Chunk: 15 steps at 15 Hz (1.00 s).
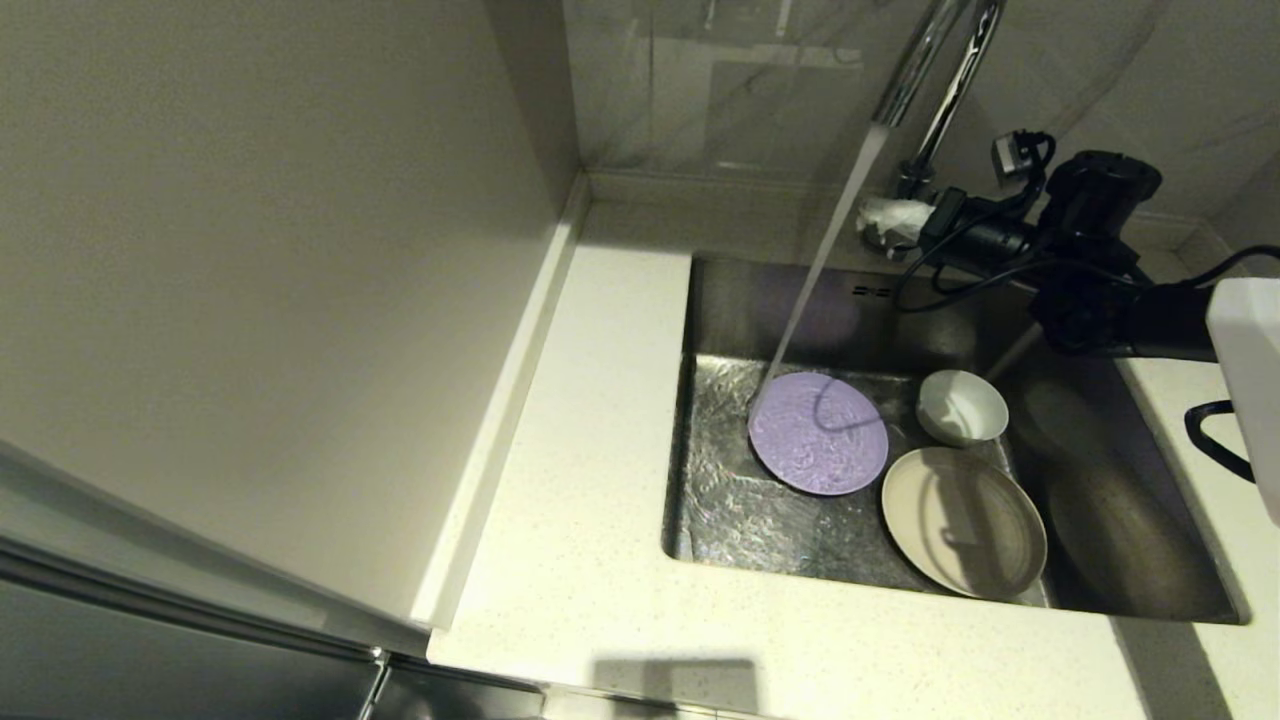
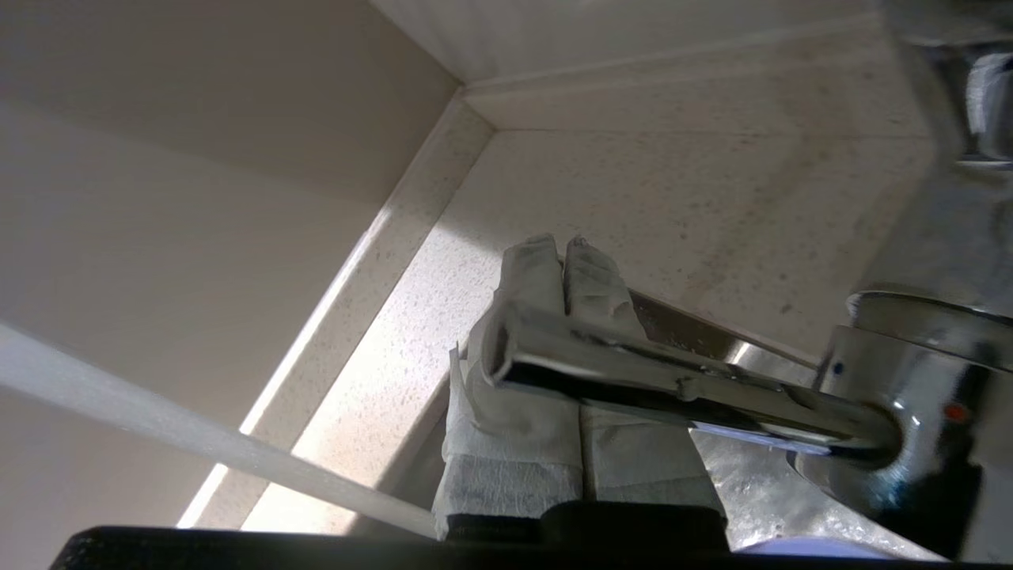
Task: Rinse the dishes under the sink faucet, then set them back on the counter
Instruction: Turn off the faucet
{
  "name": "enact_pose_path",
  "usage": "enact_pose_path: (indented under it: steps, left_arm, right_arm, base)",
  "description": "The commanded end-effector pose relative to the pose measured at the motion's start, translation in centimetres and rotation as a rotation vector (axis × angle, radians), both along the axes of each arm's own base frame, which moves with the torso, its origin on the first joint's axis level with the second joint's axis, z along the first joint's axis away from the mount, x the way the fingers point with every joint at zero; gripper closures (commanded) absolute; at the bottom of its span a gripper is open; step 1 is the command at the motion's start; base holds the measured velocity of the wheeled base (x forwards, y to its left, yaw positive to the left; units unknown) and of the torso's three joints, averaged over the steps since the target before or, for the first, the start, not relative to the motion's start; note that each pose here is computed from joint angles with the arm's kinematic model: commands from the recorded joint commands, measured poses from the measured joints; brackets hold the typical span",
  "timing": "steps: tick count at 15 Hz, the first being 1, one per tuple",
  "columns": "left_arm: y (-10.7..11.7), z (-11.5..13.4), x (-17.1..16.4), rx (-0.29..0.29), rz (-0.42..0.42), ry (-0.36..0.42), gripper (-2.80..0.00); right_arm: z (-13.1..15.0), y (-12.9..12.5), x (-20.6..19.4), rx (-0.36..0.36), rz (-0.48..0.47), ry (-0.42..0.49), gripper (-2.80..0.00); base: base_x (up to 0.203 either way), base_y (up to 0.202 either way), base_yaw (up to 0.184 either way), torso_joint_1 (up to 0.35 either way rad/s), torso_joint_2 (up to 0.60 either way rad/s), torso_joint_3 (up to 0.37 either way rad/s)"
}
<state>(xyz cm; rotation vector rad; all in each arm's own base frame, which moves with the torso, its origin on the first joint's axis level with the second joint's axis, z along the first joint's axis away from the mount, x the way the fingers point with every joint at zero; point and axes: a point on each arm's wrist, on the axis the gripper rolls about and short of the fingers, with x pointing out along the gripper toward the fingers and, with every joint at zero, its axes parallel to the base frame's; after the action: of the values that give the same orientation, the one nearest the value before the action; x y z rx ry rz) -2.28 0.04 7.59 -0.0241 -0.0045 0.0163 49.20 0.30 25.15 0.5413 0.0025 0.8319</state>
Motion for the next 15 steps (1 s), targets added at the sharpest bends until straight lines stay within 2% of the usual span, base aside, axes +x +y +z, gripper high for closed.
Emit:
enact_pose_path:
  steps: [1,3,5,7,11,12,15]
  left_arm:
    - [0.0,0.0,0.0,-0.001,0.0,-0.002,0.0]
    - [0.0,0.0,0.0,-0.001,0.0,-0.002,0.0]
    - [0.0,0.0,0.0,-0.001,0.0,-0.002,0.0]
    - [0.0,0.0,0.0,-0.001,0.0,-0.002,0.0]
    - [0.0,0.0,0.0,-0.001,0.0,-0.002,0.0]
    - [0.0,0.0,0.0,-0.001,0.0,-0.002,0.0]
    - [0.0,0.0,0.0,-0.001,0.0,-0.002,0.0]
  right_arm:
    - [-0.6,0.1,0.4,-0.003,0.018,-0.027,0.0]
    - [-0.3,0.1,0.2,-0.011,0.018,-0.079,0.0]
    - [0.1,-0.1,0.0,-0.01,0.014,-0.091,0.0]
    - [0.7,-1.1,-0.6,-0.013,0.017,-0.036,0.0]
    - [0.4,-4.2,-3.0,-0.03,0.083,0.14,0.0]
    - [0.5,-5.0,-3.3,-0.027,0.075,0.165,0.0]
    - [0.8,-6.6,-3.6,-0.029,0.039,0.155,0.0]
  base:
    - [0.0,0.0,0.0,0.0,0.0,0.0]
    - [0.0,0.0,0.0,0.0,0.0,0.0]
    - [0.0,0.0,0.0,0.0,0.0,0.0]
    - [0.0,0.0,0.0,0.0,0.0,0.0]
    - [0.0,0.0,0.0,0.0,0.0,0.0]
    - [0.0,0.0,0.0,0.0,0.0,0.0]
    - [0.0,0.0,0.0,0.0,0.0,0.0]
